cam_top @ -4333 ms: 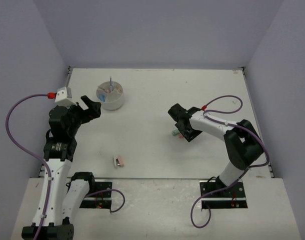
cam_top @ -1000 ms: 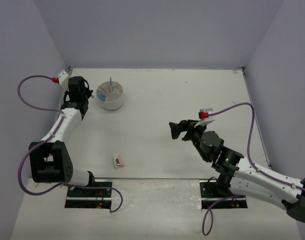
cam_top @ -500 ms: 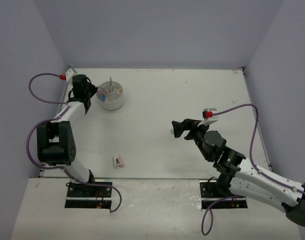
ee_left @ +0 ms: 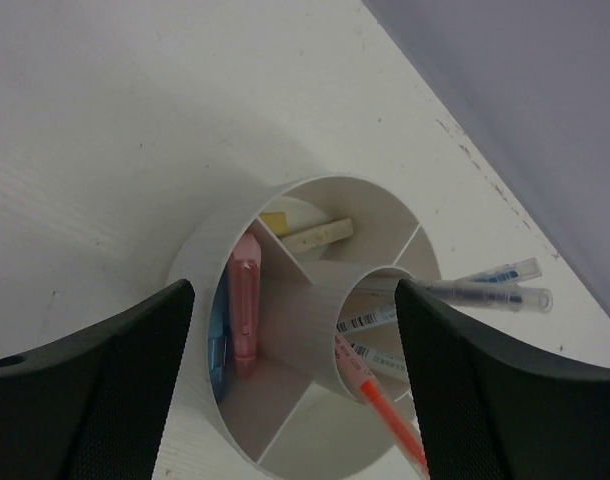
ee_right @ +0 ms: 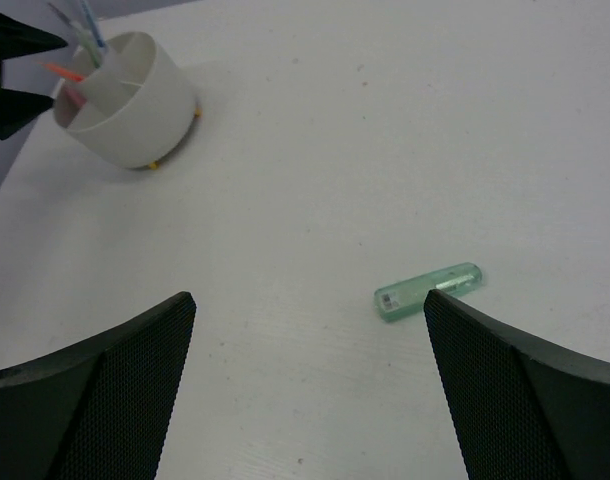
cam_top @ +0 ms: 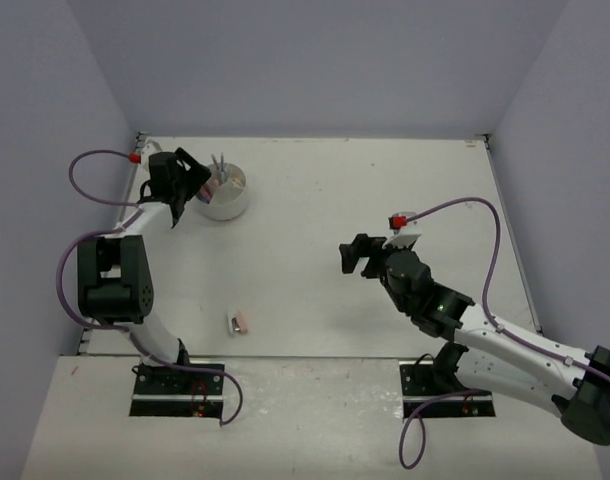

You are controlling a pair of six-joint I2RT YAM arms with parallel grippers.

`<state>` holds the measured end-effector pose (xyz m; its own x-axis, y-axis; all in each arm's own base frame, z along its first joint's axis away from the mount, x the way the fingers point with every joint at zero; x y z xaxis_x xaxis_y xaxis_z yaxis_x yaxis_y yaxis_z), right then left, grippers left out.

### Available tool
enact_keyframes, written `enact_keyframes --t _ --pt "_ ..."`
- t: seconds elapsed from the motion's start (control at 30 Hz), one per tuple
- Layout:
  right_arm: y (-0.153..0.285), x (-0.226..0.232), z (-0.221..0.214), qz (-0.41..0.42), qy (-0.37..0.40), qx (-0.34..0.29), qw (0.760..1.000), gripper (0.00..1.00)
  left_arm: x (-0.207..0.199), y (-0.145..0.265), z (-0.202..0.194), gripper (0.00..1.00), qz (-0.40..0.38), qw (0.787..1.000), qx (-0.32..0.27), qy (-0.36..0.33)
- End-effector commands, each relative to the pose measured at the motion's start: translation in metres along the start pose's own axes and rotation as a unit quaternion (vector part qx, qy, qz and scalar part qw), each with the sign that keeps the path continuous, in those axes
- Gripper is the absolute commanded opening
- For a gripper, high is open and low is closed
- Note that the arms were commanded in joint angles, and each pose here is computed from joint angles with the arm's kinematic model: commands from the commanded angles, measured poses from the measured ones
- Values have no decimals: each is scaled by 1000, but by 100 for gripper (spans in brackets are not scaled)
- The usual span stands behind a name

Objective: Sort the stationery into containers
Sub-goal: Place the pen in the storage box, then pick up the pen from the center of the board.

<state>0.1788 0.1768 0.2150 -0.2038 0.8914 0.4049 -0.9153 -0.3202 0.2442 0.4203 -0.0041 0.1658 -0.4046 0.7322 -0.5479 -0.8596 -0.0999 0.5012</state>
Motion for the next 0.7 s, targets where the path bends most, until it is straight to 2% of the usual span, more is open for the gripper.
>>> enact_keyframes --t 0.0,0.07,0.23,0.4,0.53,0.67 --pt "-23 -9 0 -78 -52 45 995 99 -28 42 36 94 -54 997 -43 16" --pt "-30 -7 1 -82 -78 63 992 99 -30 63 42 100 -61 996 -59 16" --pt "-51 -7 -4 -172 -141 99 970 99 -32 136 56 100 -86 989 -120 18" --pt "-87 7 -23 -264 -197 164 930 99 -19 210 45 100 -134 977 -165 6" --pt "-105 6 -42 -350 -216 196 890 99 -15 230 34 100 -153 977 -144 -34" --pt "-112 3 -57 -414 -232 210 855 92 -19 240 20 100 -205 970 -101 -77"
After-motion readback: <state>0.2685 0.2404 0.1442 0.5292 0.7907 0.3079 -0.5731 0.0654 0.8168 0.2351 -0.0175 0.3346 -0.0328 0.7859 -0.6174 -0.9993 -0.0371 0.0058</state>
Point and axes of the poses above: each gripper's point midway between its finger pads, its own y axis back along the fingers, its own x axis along the line the jaws close on, z = x × y, the point moved 8 cm from there along y, back along the fingers, and after that the axes turned 3 degrees about -y, right-handed, at the moved point
